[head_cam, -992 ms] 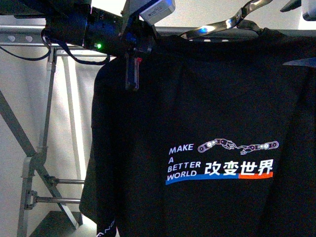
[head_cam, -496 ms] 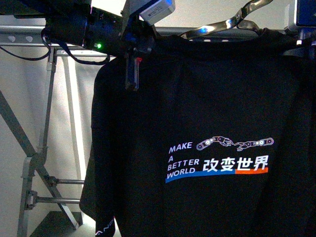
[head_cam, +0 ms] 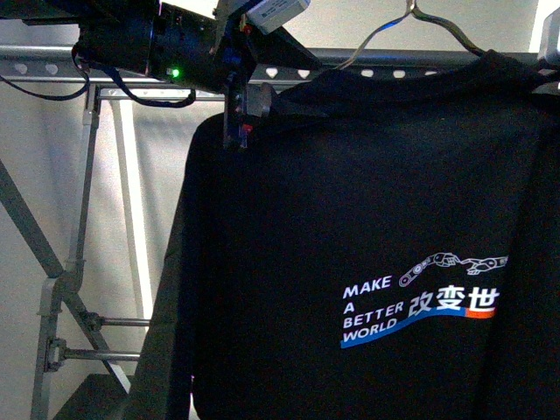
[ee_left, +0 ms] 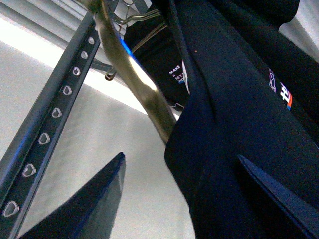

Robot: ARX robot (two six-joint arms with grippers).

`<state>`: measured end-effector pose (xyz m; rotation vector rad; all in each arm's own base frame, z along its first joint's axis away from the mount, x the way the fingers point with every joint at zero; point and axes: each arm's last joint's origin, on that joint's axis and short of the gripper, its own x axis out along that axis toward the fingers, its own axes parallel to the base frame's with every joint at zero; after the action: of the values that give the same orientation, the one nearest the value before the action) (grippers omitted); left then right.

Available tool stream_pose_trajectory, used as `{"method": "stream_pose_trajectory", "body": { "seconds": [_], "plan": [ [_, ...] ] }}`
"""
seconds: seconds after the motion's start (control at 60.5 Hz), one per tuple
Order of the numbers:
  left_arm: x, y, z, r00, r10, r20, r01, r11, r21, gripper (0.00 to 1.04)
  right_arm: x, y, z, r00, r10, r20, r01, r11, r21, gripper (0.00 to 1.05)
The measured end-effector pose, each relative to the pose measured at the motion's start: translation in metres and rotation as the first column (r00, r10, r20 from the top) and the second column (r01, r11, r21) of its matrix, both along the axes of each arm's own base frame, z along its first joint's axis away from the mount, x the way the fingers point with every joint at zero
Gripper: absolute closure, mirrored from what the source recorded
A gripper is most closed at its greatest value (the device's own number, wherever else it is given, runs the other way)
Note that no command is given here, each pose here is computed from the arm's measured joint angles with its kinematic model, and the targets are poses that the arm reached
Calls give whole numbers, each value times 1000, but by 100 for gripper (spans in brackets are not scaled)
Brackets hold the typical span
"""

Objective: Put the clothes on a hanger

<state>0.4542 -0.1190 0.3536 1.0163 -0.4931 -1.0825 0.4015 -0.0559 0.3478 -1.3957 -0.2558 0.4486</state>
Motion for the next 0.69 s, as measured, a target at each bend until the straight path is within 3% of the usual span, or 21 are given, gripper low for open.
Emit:
{"method": "stream_pose_trajectory", "body": {
  "seconds": [0.099,0.165,0.248,0.331,0.397,0.43,0.496,0.579,0.628,0.694],
  "plan": [
    [0,0,0,1000,0,0,0,1000,0,20,-5,-7,-1,1000,-12,13,12,1000,9,101],
    [0,0,0,1000,-1,0,1,1000,0,6,-12,-17,0,999,-24,22,24,999,21,101],
    [0,-1,0,1000,2,0,-2,1000,-5,7,-22,-26,-1,999,-40,19,39,999,34,101],
    [5,-1,0,982,186,-26,-188,976,-111,6,-30,-32,-3,999,-52,8,51,998,46,101],
    [10,0,5,940,310,-141,-338,899,-279,6,-38,-36,-4,998,-63,-10,64,995,74,101],
    [15,1,7,903,367,-223,-427,829,-362,6,-43,-37,-5,997,-68,-22,69,993,95,101],
    [24,4,14,795,408,-449,-599,646,-473,6,-53,-38,-3,997,-67,-44,72,989,129,101],
    [32,9,23,684,376,-625,-727,421,-542,6,-64,-36,-5,995,-51,-85,66,981,183,101],
    [33,10,28,658,359,-662,-753,348,-559,6,-68,-35,-6,993,-56,-107,77,976,206,101],
    [33,12,29,646,324,-691,-763,307,-569,6,-72,-35,-8,987,-65,-146,98,969,229,101]
  ]
}}
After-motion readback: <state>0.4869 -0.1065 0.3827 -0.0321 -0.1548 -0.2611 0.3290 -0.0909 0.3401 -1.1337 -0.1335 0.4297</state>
